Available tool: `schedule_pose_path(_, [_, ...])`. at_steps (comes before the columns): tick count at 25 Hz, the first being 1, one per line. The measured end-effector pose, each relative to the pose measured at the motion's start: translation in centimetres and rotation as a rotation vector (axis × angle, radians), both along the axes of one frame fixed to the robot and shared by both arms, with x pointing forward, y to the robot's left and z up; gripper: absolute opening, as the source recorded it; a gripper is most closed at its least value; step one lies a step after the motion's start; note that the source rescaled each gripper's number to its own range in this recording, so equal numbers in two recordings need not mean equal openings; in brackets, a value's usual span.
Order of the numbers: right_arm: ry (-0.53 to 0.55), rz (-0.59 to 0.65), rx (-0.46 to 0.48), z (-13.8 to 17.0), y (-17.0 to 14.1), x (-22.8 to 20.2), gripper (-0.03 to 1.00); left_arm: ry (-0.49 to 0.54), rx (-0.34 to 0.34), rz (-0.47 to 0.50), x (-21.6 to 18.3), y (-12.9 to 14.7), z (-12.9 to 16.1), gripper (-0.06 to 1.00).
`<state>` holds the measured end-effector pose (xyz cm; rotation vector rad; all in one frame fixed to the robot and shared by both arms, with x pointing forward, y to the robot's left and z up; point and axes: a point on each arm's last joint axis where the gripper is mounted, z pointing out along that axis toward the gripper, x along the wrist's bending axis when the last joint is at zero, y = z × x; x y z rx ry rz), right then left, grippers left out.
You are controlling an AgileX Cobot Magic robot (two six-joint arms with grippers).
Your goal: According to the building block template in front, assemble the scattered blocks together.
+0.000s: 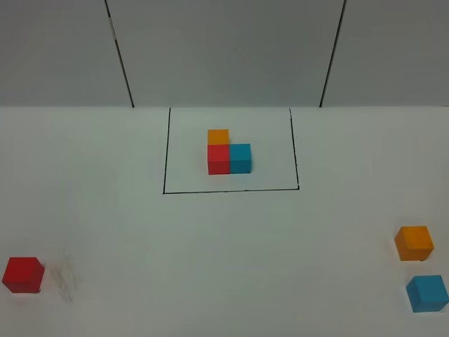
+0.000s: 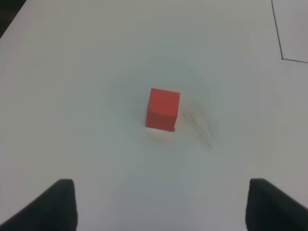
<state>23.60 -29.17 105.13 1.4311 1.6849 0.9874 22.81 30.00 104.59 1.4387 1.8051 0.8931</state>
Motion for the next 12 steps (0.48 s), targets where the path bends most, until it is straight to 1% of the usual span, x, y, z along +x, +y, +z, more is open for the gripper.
schedule_pose_path(3, [0.000,0.000,0.000,0.0,0.0,0.0,0.54,0.050,-0.007,0.001,1.3,0.2,0.6,0.89])
schedule_pose_path(6, [0.000,0.000,0.000,0.0,0.0,0.0,0.54,0.090,-0.016,0.003,3.8,0.5,2.4,0.89])
schedule_pose_path(9, [0.000,0.000,0.000,0.0,0.0,0.0,0.54,0.176,-0.022,0.017,7.3,1.1,4.2,0.84])
schedule_pose_path(12, [0.000,0.000,0.000,0.0,0.0,0.0,0.54,0.311,-0.024,0.021,11.8,1.8,4.6,0.75])
